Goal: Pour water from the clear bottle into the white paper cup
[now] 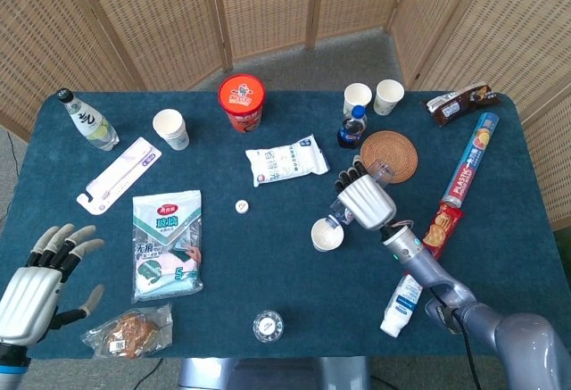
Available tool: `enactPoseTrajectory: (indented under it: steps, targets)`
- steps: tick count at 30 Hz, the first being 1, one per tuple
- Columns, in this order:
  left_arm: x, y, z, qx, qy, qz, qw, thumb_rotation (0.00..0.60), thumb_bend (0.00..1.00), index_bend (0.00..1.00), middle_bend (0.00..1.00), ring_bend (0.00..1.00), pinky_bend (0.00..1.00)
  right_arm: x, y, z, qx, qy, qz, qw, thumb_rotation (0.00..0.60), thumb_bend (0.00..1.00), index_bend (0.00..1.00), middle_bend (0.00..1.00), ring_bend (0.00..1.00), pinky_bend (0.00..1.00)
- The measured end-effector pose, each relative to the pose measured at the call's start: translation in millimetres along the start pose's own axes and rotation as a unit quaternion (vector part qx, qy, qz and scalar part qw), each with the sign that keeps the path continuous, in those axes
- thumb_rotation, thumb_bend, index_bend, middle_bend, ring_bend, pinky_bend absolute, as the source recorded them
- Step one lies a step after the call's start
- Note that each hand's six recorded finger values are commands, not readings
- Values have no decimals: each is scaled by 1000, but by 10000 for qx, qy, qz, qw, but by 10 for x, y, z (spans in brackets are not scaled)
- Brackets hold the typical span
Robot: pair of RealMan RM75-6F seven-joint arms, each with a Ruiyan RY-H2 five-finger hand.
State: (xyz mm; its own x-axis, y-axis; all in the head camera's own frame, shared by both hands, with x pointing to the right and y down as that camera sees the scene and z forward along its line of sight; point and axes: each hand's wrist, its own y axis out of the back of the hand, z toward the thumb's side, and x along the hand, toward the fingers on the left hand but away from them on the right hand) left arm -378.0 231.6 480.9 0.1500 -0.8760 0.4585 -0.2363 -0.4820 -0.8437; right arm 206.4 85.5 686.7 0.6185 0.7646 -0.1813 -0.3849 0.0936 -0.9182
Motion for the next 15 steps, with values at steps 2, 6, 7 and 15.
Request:
enactPoseTrajectory:
  steps: [2,6,7,15]
  targets:
    - [-1,0,2,4,2,-6,10000,529,416,205,162,75,0,1,5,-6,-13,-26,-17,10000,600,263,594,556,549,316]
    - [1,-3,14,2,-11,-13,10000,527,416,205,162,75,0,3,12,-8,-2,-25,-35,10000,600,263,595,556,549,316]
    - [2,-1,15,3,-12,-8,10000,527,415,205,162,74,0,4,11,-8,1,-20,-34,10000,600,263,595,556,549,316]
    - [0,-6,14,5,-6,-9,10000,528,416,205,162,75,0,14,0,-19,-184,-85,42,9998,600,261,594,556,549,316]
